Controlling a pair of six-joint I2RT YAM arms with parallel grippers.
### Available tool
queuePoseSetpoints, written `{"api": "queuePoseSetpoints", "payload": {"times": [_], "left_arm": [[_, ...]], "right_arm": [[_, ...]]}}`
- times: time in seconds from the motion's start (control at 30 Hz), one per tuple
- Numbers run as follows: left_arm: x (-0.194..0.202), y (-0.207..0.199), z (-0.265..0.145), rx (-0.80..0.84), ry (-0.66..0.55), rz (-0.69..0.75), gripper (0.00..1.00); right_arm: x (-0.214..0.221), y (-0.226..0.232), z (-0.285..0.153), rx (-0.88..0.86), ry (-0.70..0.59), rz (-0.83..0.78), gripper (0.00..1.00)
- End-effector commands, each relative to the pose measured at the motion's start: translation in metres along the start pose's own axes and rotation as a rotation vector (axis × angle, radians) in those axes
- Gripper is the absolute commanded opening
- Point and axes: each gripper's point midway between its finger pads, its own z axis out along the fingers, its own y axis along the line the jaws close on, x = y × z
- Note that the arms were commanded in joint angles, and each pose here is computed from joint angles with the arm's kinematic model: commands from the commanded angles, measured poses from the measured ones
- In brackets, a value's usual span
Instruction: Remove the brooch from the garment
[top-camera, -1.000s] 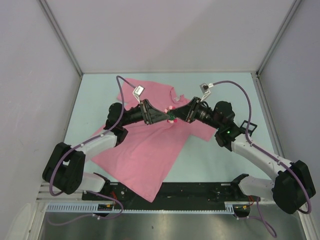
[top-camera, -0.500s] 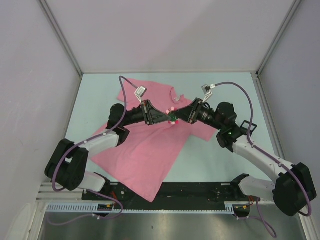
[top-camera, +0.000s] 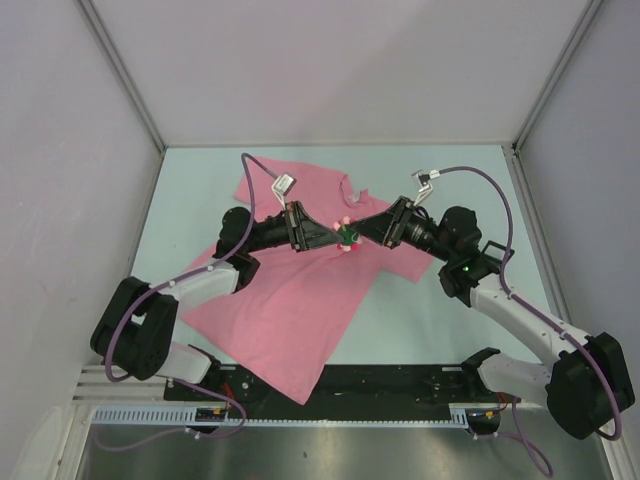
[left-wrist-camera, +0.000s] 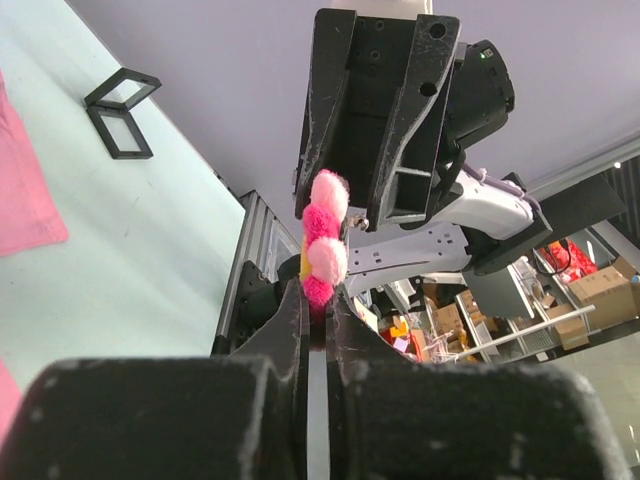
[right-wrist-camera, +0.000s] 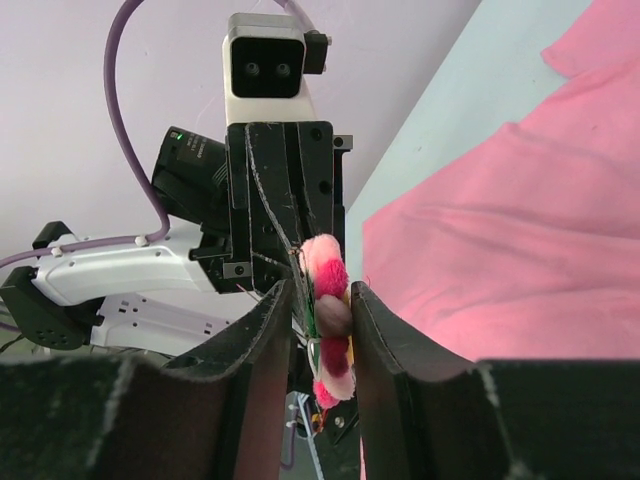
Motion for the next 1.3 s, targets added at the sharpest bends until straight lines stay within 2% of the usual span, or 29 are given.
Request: {"api": "queuePoseSetpoints", "payload": {"times": [0.0,0.23,0.47,0.7,0.93,1.2,1.23,1.27], "left_arm": [[-0.003,-0.003,0.0,0.016,0.004,0.036,0.0],[-0.003,-0.003,0.001,0.021,0.004,0.023,0.0],[-0.002,-0.001,0.001,0.018,0.005,0.02,0.0],[-0.001,-0.001,0.001,0.022,0.009,0.018,0.0],[-0.002,0.002,0.0,0.02,0.006,0.011,0.0],[-0.001,0.002,-0.001,0.024,0.01,0.011,0.0],[-0.002,0.001,-0.001,0.023,0.007,0.013,0.0],[-0.002,0.001,-0.001,0.023,0.007,0.013,0.01]], "right_arm": [[-0.005,0.018,-0.001,-0.072,-0.007,-0.032,0.35],[0.008,0.01,0.004,-0.075,0.043,-0.025,0.36],[0.011,0.011,0.003,-0.076,0.054,-0.038,0.27],[0.016,0.01,0.005,-0.084,0.075,-0.031,0.3],[0.02,0.008,0.005,-0.081,0.094,-0.031,0.29],[0.021,0.011,0.005,-0.098,0.101,-0.028,0.13],[0.022,0.011,0.006,-0.099,0.102,-0.027,0.1],[0.023,0.011,0.006,-0.101,0.106,-0.027,0.03]]}}
